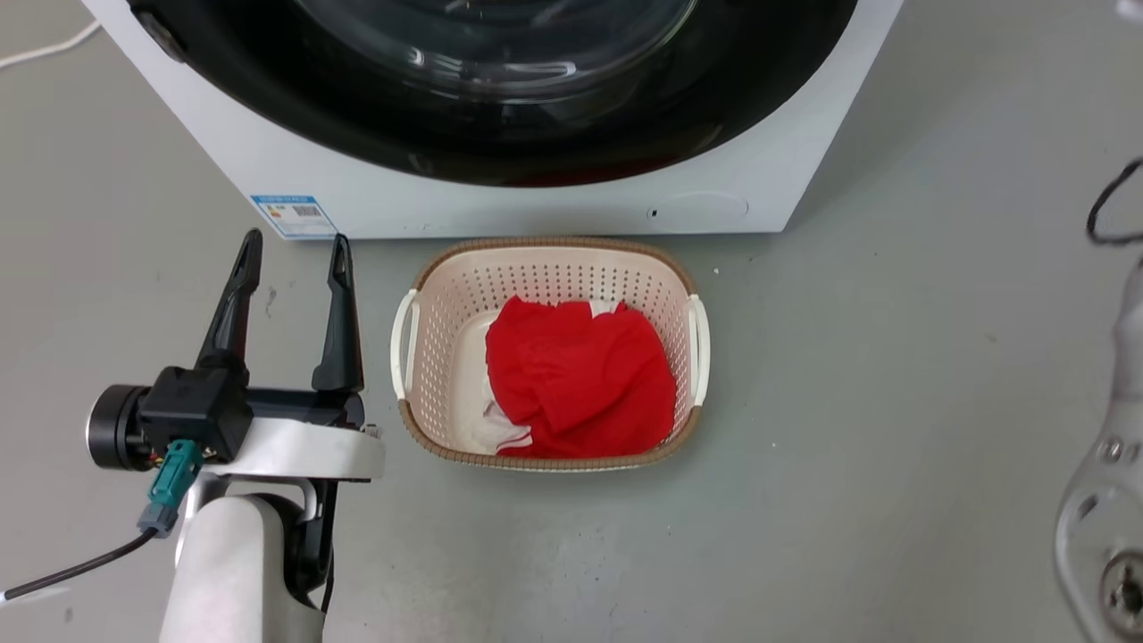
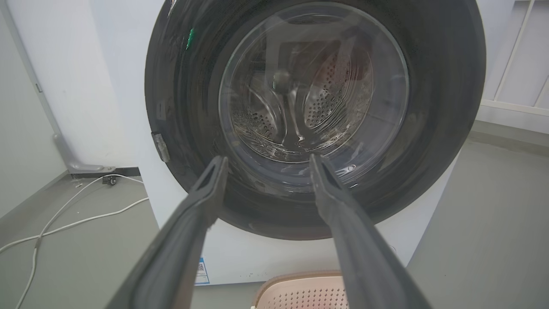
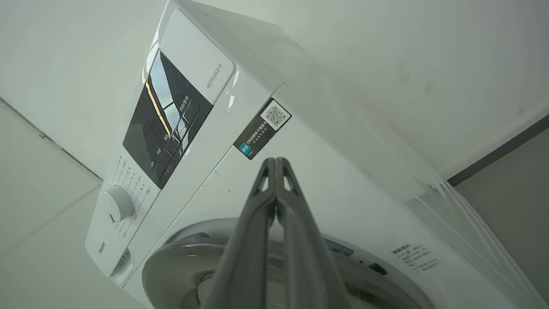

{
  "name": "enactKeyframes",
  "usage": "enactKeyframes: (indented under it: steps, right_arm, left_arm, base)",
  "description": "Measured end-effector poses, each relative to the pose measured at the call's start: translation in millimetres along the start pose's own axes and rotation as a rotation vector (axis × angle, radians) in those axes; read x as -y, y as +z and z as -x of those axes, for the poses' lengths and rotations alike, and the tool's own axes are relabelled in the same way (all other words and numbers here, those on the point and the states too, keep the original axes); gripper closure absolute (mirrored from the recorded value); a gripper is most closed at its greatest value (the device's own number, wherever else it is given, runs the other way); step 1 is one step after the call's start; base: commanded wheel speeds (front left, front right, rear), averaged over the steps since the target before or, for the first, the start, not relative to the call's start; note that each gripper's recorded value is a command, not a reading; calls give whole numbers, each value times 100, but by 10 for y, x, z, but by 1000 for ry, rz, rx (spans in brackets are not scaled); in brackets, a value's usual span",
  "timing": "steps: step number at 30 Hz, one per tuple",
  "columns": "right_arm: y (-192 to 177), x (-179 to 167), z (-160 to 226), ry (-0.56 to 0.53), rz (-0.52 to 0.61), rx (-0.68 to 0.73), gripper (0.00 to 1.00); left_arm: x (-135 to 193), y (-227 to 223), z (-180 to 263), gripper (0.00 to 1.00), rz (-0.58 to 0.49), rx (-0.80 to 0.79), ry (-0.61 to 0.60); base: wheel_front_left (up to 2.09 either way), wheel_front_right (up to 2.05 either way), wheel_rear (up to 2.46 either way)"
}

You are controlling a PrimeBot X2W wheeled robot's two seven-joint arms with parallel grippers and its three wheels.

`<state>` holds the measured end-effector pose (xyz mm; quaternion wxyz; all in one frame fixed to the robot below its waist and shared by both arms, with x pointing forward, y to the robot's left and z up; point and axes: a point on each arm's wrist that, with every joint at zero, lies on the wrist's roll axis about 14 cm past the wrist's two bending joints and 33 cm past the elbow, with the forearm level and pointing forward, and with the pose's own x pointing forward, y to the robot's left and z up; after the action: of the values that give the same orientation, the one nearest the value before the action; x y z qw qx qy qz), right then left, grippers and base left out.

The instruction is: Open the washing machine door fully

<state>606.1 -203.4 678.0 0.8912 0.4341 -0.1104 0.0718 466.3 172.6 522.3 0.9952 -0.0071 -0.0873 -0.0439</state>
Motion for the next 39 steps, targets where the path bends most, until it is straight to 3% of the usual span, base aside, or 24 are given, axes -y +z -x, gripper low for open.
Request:
enactKeyframes:
  steps: [12, 26, 32, 39]
  right_arm:
    - [-695, 120, -457, -74, 157, -397, 100]
    - [-1259, 287, -571, -111, 257, -609, 100]
    - [-1418, 268, -562, -96, 234, -686, 100]
    - [-1494, 174, -479, -48, 119, -786, 100]
  left_arm:
    - [-46, -203, -123, 0, -1, -27, 6]
    - [-93, -385, -223, 0, -8, -51, 10]
    - [-109, -425, -237, 0, -9, -58, 13]
    - [-125, -442, -232, 0, -11, -65, 17]
  base:
    - [0, 0, 0]
    - [0, 0, 0]
    - [0, 0, 0]
    - [0, 0, 0]
